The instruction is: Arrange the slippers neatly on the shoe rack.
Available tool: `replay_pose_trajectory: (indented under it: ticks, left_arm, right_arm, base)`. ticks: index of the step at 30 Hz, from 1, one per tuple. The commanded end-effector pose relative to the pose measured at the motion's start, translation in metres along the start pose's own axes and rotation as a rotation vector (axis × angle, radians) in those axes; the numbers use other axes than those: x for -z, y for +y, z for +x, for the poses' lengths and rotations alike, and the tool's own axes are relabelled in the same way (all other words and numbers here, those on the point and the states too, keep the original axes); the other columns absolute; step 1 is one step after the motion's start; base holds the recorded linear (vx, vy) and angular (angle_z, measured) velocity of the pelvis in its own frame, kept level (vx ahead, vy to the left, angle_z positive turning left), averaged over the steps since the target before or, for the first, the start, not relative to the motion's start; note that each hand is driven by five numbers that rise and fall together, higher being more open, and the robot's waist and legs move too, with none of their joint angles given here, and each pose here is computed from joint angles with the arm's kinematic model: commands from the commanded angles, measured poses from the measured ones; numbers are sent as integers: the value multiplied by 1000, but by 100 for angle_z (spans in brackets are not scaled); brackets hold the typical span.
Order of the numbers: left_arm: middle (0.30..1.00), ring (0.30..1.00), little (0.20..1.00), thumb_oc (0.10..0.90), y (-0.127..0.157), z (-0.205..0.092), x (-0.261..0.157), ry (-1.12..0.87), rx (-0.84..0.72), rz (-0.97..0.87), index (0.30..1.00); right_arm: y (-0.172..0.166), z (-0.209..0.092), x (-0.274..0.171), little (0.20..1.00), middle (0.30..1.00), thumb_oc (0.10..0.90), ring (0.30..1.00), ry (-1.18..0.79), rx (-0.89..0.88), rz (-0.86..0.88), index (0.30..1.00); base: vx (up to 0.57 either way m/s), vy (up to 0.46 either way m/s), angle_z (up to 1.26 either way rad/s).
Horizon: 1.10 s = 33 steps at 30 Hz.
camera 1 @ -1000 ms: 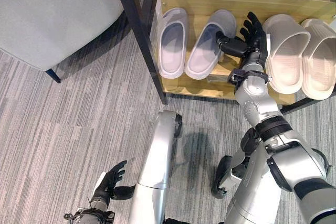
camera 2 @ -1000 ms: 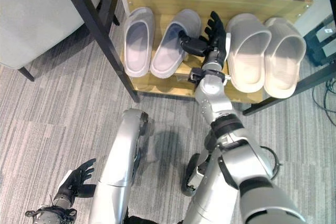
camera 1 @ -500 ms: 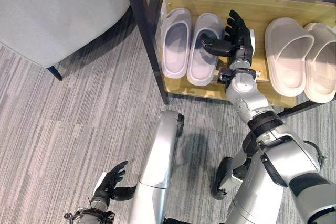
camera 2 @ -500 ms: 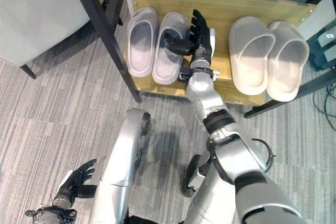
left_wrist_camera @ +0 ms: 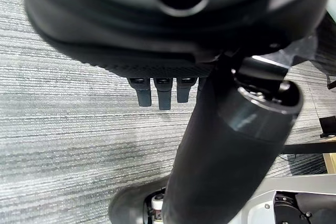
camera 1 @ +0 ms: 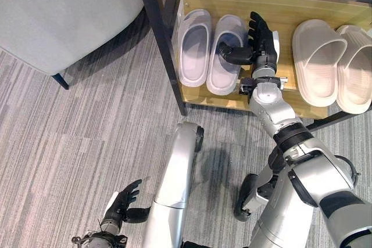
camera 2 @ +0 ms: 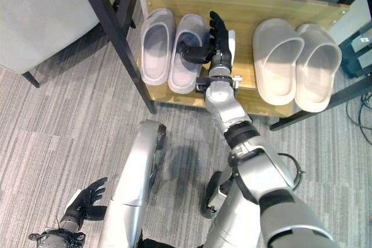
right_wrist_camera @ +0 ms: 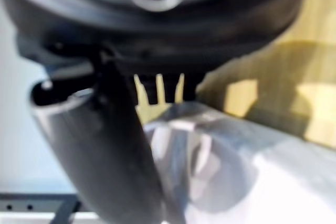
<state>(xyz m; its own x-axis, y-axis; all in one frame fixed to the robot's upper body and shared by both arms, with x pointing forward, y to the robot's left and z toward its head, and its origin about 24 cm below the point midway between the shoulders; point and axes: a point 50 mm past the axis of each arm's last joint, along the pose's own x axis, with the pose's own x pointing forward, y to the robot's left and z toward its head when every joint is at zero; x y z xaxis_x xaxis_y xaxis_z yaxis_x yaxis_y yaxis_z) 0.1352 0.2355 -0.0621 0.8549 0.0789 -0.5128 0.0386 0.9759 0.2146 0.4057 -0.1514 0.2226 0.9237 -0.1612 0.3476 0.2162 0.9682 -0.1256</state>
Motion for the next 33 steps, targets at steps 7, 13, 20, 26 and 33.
replay_pose_trajectory:
  ticks: [7,13,20,26,33]
  left_arm:
    - [900,900,900,800,-21,-10,-14,-84,83,-22,900]
    - [900,900,900,800,-21,-11,-14,-85,80,-25,900]
    - [900,900,900,800,-23,-10,-14,-88,84,-35,900]
    - [900,900,900,800,-22,-10,-14,-86,85,-32,900]
    - [900,900,900,800,-22,-9,-16,-94,80,-34,900]
  right_arm:
    - [24,-13,-78,900,900,800,900,-427,-74,-122,900]
    - [11,-11,-71,900,900,800,900,-409,-29,-133,900]
    - [15,-12,-69,900,900,800,900,-396,-51,-134,900]
    - [21,-17,-72,900,900,800,900,-415,-78,-104,900]
    - [28,-24,-70,900,900,800,900,-434,-137,-152,900]
  base:
    - [0,0,0]
    - [0,0,0]
    - [0,0,0]
    - [0,0,0]
    - [0,0,0]
